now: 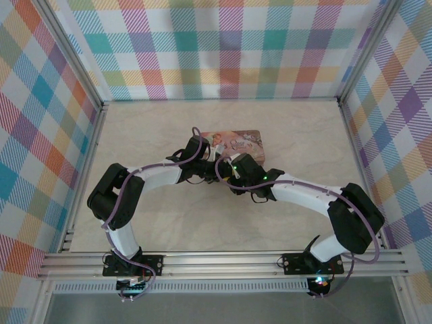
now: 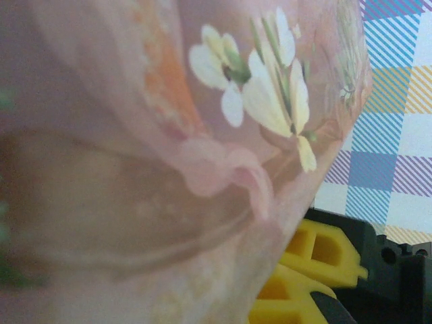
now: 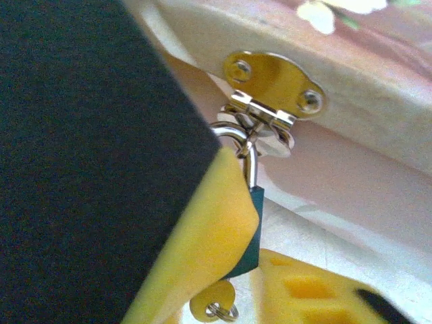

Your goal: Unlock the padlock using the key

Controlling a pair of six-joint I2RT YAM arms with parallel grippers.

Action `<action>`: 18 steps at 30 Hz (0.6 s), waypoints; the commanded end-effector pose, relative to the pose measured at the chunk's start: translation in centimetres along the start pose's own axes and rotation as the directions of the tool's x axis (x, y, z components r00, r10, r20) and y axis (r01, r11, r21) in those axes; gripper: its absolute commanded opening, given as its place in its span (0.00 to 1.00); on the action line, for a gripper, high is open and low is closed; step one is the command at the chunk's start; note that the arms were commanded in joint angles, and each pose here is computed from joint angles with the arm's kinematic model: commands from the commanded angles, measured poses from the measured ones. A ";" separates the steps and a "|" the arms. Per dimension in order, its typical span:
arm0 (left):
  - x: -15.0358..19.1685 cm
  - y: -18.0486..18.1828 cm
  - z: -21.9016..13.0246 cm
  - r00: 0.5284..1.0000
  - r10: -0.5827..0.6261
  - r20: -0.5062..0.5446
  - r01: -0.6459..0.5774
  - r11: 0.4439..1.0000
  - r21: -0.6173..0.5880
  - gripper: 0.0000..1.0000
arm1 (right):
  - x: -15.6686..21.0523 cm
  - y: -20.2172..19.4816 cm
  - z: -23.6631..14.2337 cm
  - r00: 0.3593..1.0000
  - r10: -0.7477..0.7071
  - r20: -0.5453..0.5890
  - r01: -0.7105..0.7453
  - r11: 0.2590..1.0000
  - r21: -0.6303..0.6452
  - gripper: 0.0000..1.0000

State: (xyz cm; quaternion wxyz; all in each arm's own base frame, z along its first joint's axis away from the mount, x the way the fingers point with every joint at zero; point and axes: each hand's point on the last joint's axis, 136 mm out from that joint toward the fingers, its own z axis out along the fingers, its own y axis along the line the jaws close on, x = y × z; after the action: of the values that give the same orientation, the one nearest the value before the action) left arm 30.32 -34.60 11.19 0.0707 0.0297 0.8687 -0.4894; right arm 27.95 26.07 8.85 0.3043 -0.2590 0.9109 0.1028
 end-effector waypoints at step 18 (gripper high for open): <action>0.9 0.3 -0.8 1.000 0.027 -0.005 -0.028 1.000 -0.010 0.03 | 1.4 -0.6 -1.1 0.999 0.045 0.008 -0.045 0.999 -0.003 0.41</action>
State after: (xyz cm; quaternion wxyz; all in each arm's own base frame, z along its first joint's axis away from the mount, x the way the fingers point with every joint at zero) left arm 30.06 -34.11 10.35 0.0700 0.0327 0.8748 -0.4783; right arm 27.09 25.08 7.77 0.2946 -0.2539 0.9160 0.0991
